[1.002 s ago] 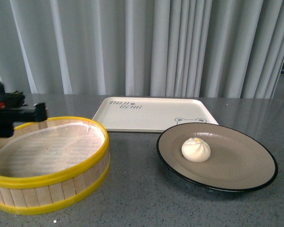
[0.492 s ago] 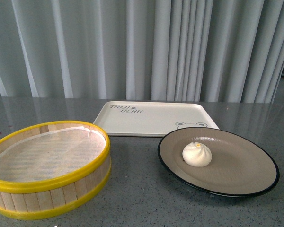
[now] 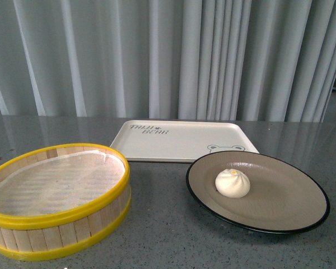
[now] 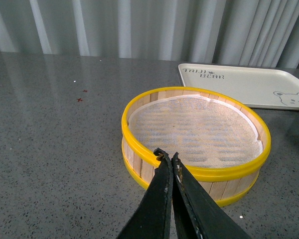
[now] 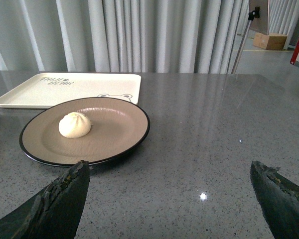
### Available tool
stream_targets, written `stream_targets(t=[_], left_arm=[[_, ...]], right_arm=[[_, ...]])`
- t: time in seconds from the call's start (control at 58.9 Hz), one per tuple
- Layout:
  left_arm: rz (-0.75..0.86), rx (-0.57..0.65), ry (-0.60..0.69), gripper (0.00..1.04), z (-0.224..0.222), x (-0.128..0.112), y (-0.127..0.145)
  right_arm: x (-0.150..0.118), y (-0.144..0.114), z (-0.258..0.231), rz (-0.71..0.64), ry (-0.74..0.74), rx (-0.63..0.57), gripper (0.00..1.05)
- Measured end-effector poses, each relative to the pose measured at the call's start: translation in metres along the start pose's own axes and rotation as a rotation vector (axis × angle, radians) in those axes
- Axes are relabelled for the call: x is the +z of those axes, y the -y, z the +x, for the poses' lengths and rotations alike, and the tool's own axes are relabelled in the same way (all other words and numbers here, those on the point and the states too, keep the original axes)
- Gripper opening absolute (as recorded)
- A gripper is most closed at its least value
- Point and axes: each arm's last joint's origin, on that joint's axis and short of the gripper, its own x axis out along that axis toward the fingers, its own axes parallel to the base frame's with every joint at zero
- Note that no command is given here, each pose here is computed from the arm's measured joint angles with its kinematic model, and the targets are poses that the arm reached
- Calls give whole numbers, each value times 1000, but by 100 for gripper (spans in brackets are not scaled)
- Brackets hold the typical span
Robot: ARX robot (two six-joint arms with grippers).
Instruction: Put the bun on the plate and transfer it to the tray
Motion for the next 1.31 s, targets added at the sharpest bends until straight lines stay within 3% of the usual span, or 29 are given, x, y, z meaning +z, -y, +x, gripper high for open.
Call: stream_targets(t=[1.307], left_arm=[[1, 0, 18, 4, -47, 4, 0]], right_arm=[[0, 0, 0, 0, 0, 0, 96]])
